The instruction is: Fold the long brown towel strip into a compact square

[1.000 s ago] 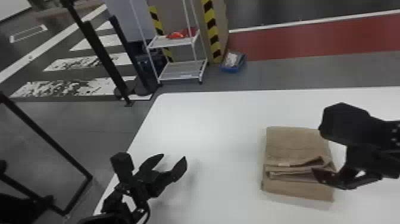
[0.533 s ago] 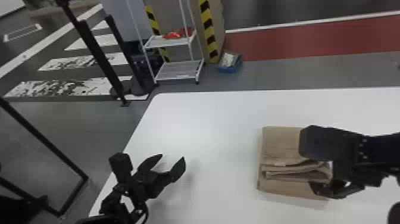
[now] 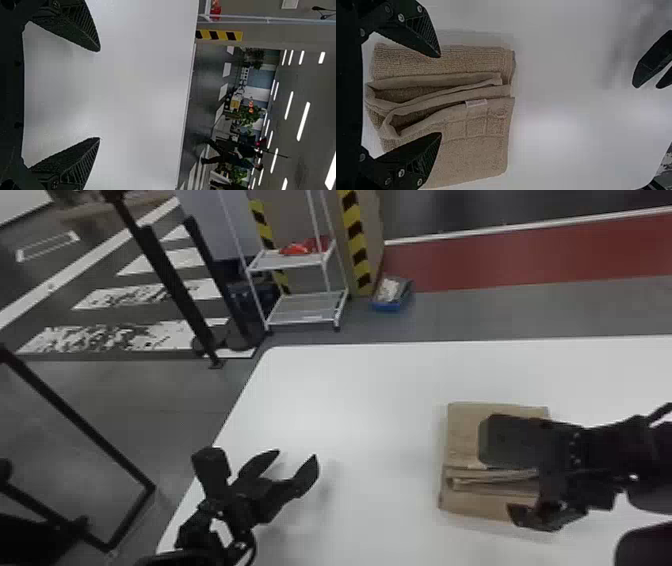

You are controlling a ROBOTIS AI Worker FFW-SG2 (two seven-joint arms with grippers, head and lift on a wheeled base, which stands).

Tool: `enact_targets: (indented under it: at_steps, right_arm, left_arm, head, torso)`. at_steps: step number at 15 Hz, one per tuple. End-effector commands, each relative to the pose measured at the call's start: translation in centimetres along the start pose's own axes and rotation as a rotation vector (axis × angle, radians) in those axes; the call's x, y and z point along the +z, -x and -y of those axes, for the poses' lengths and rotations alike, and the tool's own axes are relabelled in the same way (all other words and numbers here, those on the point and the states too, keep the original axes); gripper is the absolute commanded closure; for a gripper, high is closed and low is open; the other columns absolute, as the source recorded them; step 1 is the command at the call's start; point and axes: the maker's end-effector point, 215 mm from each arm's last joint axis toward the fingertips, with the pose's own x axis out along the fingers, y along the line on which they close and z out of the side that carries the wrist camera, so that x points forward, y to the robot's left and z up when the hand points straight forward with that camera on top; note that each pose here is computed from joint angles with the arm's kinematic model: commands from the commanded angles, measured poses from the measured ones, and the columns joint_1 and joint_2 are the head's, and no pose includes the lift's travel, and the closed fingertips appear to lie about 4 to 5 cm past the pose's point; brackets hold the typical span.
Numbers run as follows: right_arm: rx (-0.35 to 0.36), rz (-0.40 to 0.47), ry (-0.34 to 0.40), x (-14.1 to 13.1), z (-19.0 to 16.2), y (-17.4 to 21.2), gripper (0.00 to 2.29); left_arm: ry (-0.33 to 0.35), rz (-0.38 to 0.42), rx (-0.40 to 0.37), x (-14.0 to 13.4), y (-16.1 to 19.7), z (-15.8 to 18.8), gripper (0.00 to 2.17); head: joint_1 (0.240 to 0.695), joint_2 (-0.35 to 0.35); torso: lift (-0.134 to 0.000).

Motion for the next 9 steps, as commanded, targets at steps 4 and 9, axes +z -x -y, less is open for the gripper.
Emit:
enact_targets:
  at_steps: [4,9]
  right_arm:
    - [0.041,0.000,-0.027,1.4,0.3,-2.4,0.29]
    - [0.039,0.019,-0.034,2.9,0.9,-2.6,0.34]
  left_arm:
    - [-0.004,0.000,0.003,0.0,0.4,-0.2,0.09]
    - [-0.008,0.006,0.007,-0.1,0.8,-0.6,0.09]
  head:
    - [0.695,0.350]
    - [0.695,0.350]
  torso:
    - [-0.125]
    - [-0.125]
